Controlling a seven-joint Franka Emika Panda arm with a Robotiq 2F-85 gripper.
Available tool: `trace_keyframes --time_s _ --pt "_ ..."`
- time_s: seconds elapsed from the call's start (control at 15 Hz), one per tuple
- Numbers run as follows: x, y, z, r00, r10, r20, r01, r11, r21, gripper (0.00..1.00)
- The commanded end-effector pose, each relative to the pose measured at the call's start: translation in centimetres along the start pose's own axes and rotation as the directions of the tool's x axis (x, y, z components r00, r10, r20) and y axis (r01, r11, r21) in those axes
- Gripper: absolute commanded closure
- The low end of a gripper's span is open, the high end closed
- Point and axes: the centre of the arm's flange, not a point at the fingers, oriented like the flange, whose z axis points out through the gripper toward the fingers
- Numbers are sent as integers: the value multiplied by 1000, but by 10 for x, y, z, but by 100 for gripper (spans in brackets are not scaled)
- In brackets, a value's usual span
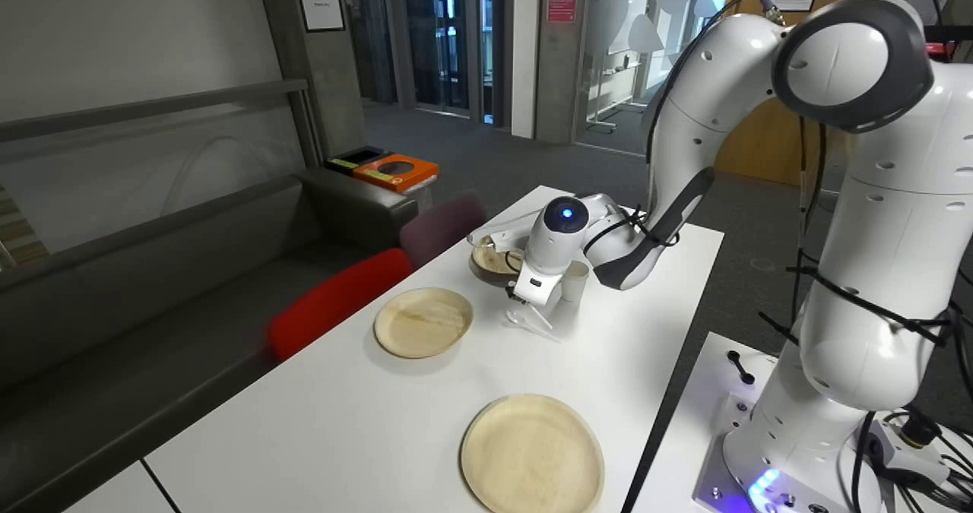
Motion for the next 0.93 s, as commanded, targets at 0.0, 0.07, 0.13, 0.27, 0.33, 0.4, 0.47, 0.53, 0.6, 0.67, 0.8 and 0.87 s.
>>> trace_keyframes --time_s 0.0,0.07,0.13,0.27,0.33,0.4,0.47,0.53,0.6,0.67,0.8,0.87 --pt "-4 -10 14 998 -29 -53 29 1000 -12 99" --pt "-2 -12 19 997 -35 -64 34 999 -3 99" --pt "-1 -13 24 997 -41 -70 42 999 6 99" --pt "1 -15 33 995 -57 -81 59 998 21 99" --pt "1 -16 37 994 -64 -86 66 998 24 99" --pt "1 -16 39 993 -72 -91 74 997 25 99" --pt "0 -17 41 992 -84 -96 86 996 24 99" --pt "0 -17 43 990 -96 -102 99 995 24 99" --pt "-1 -17 45 988 -109 -106 112 993 23 99" --pt "-2 -17 47 986 -128 -111 131 991 21 99" --pt "-3 -17 50 980 -163 -112 166 986 17 99" --pt "-5 -16 52 979 -176 -108 179 984 20 99"
